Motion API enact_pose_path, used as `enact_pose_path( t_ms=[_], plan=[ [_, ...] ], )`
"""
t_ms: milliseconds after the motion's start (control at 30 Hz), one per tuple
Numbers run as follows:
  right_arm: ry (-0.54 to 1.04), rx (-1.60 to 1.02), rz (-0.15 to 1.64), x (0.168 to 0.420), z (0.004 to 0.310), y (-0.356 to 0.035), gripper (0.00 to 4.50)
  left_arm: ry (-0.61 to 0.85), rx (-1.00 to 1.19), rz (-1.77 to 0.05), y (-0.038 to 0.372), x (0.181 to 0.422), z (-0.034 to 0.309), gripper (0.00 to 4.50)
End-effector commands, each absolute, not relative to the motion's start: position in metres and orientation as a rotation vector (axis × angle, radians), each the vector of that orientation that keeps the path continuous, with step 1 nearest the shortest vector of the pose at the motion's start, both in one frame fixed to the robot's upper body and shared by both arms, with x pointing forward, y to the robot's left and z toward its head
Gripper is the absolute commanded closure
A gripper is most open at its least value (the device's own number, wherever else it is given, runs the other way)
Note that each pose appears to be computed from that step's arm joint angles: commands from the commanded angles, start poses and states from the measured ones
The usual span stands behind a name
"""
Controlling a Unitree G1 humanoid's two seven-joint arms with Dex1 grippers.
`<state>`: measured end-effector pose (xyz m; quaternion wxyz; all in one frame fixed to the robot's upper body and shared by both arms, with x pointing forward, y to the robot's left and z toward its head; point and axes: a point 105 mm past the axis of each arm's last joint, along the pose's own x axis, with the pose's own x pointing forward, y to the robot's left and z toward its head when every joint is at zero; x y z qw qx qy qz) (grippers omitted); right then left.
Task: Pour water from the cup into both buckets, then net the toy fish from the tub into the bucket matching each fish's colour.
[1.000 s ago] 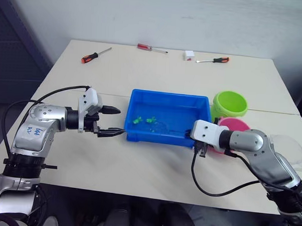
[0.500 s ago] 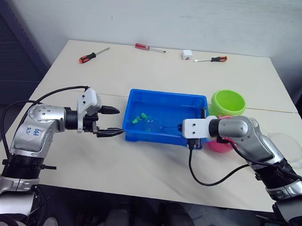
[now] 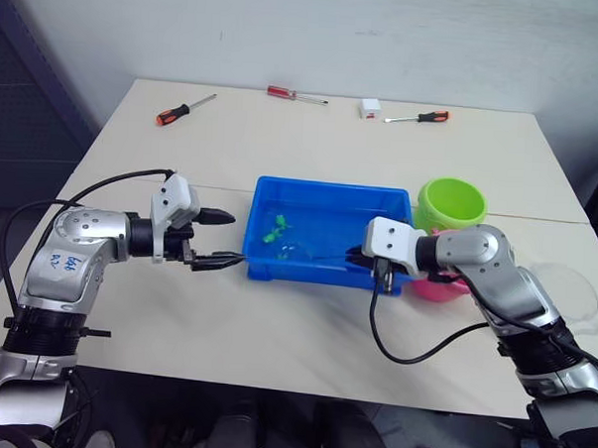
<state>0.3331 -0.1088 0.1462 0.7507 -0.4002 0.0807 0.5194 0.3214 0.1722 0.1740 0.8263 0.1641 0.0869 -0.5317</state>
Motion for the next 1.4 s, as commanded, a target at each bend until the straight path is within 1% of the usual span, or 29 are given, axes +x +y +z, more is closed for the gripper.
enact_pose_path(
  t_ms=[33, 167, 333, 467, 700, 867, 1067, 1200, 1267, 1400],
  plan=[
    [0.103, -0.987, 1.105, 0.336, 0.156, -0.105, 4.50, 0.165, 0.376, -1.094, 0.186, 0.320, 0.183, 0.07],
    [0.066, -1.098, 1.105, 0.342, 0.151, -0.097, 4.50, 0.182, 0.387, -1.085, 0.192, 0.319, 0.182, 0.07],
    [0.049, -1.107, 1.152, 0.343, 0.148, -0.087, 4.50, 0.166, 0.388, -1.072, 0.193, 0.320, 0.185, 0.07],
    [0.052, -1.008, 1.221, 0.335, 0.151, -0.076, 4.50, 0.161, 0.388, -1.069, 0.193, 0.321, 0.186, 0.07],
    [0.130, -0.710, 1.211, 0.332, 0.167, -0.078, 4.50, 0.146, 0.390, -1.059, 0.194, 0.323, 0.188, 0.07],
    [0.209, -0.606, 1.171, 0.331, 0.167, -0.092, 4.50, 0.124, 0.378, -1.061, 0.191, 0.326, 0.189, 0.07],
    [0.244, -0.527, 1.081, 0.328, 0.172, -0.115, 4.50, 0.081, 0.305, -1.109, 0.178, 0.328, 0.195, 0.07],
    [0.234, -0.435, 0.972, 0.316, 0.187, -0.140, 4.50, 0.021, 0.202, -1.189, 0.157, 0.329, 0.210, 0.07],
    [0.226, -0.371, 0.915, 0.310, 0.194, -0.149, 4.50, 0.009, 0.194, -1.212, 0.149, 0.331, 0.211, 0.07],
    [0.187, -0.273, 0.743, 0.294, 0.216, -0.180, 4.50, -0.014, 0.183, -1.285, 0.124, 0.336, 0.209, 0.07]
  ],
)
